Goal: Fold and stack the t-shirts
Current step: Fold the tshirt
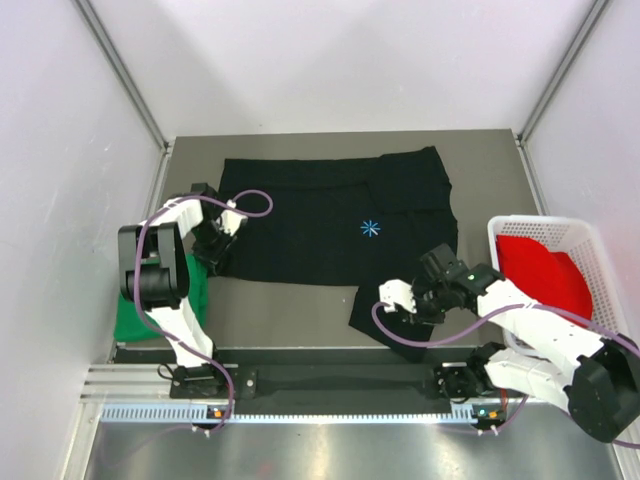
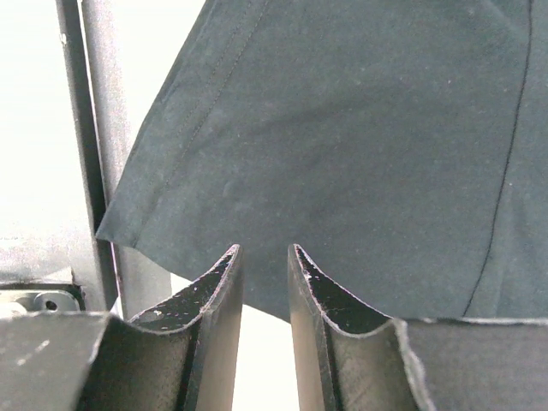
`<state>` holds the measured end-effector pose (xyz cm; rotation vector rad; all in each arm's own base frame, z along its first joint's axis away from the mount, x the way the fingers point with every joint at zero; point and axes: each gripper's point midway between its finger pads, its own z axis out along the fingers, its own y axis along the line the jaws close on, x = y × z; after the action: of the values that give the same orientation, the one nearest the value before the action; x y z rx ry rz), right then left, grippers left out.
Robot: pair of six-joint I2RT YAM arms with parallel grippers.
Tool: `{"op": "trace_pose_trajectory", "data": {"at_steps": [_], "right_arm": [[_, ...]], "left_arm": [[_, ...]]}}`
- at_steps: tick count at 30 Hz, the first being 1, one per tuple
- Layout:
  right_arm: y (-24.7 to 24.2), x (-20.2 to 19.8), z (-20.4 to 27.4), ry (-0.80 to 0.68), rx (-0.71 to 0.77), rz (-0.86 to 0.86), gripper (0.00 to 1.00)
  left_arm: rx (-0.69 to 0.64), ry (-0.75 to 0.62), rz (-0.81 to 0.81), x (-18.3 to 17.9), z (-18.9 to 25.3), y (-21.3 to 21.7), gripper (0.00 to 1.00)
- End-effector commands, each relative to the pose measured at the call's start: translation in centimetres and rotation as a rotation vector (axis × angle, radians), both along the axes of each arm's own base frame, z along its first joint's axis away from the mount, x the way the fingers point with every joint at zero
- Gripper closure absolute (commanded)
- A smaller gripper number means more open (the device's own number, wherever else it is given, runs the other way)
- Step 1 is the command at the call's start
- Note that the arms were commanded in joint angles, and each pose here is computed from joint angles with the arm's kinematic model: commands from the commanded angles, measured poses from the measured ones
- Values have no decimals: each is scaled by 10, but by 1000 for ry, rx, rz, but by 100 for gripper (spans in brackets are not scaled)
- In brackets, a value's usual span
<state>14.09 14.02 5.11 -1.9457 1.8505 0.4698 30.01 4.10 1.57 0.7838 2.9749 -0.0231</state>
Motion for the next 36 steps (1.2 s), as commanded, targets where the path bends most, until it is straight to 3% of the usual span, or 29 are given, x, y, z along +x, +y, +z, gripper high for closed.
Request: {"op": "trace_pose_trajectory", "data": {"at_steps": [1, 3, 4, 7, 13, 21, 33, 36], "right_arm": [[6, 8, 9, -46, 46, 1, 72], [6, 8, 9, -53, 45, 3, 73], [5, 8, 9, -54, 42, 3, 73], [4, 11, 8, -65, 34, 1, 73], [-12, 18, 6, -110, -24, -16, 73], [-29, 19, 3, -205, -119, 183, 66], [-32, -15, -12, 4, -152, 351, 46], [-30, -19, -13, 30, -139, 359, 44]], "left_arm": [[-16, -3, -1, 5, -13, -2, 71], [-23, 4, -2, -1, -11, -3, 77], [-23, 5, -2, -3, -11, -4, 86], [-32, 0, -3, -6, -7, -5, 100], [-22, -54, 7, 1, 10, -5, 100], [-5, -45, 15, 0, 5, -2, 100], [-33, -26, 50, 3, -2, -7, 100], [-31, -21, 52, 4, -2, -7, 100]]}}
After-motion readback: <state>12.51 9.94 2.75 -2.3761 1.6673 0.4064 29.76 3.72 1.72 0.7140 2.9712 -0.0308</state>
